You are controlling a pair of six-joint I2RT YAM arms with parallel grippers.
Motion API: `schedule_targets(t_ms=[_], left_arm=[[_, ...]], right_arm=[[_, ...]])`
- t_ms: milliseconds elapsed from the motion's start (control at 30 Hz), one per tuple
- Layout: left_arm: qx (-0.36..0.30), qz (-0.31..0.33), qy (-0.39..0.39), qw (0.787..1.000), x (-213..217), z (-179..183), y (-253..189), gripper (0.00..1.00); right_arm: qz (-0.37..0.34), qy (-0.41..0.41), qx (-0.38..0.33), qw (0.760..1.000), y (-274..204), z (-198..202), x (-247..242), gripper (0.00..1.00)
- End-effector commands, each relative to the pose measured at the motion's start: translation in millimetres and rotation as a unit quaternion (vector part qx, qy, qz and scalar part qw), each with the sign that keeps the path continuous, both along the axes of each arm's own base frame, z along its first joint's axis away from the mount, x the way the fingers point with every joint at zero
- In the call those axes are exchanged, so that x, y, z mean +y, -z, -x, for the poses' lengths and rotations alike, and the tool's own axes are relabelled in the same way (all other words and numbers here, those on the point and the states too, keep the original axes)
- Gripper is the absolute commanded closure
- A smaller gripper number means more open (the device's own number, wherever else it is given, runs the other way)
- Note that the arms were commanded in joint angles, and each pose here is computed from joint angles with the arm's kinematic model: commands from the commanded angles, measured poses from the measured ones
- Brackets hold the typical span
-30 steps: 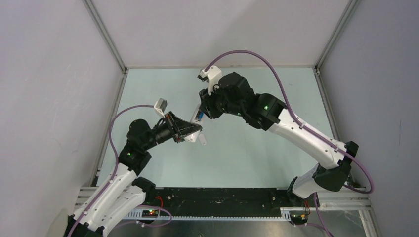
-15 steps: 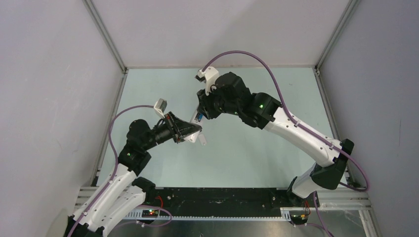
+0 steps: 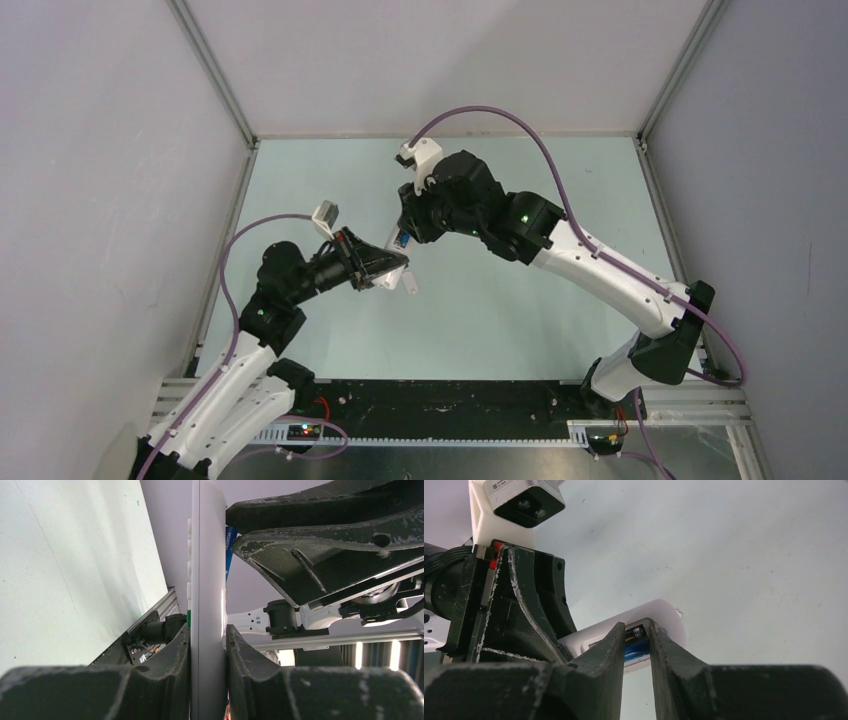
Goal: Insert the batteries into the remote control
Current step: Load the battery into the remote control.
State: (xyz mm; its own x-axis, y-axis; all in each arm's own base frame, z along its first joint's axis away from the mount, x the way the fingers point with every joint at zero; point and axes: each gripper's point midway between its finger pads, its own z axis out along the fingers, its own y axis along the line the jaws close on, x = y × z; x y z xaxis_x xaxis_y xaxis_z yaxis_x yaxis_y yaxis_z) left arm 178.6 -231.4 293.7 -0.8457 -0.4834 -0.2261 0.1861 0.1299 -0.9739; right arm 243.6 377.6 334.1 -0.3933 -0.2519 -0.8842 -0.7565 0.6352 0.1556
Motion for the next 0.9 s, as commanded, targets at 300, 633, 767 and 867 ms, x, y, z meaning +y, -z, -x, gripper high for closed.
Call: schedule_targets(t_ms=[300,633,767,867], left_arm=[[-0.031,0.028,-0.001,0.999,1,2,-31,1.00],[-0.035,0.033,-0.002,0.999,2,3,-38,1.00],[-0.036,0.035,-0.001,0.999,2,3,-40,1.00],[-0.038,0.040,-0.001,0.998,2,4,-42,1.00]], right_arm=[[-0.075,0.009,0.016,0.997,-13,13,-2,0.72],[-0.141,0.005,0.063,0.988,-8,25,8,0.72],[-0.151,0.004,0.075,0.986,-4,29,10,0.72],[-0.147,0.004,0.078,0.986,1,32,12,0.72]])
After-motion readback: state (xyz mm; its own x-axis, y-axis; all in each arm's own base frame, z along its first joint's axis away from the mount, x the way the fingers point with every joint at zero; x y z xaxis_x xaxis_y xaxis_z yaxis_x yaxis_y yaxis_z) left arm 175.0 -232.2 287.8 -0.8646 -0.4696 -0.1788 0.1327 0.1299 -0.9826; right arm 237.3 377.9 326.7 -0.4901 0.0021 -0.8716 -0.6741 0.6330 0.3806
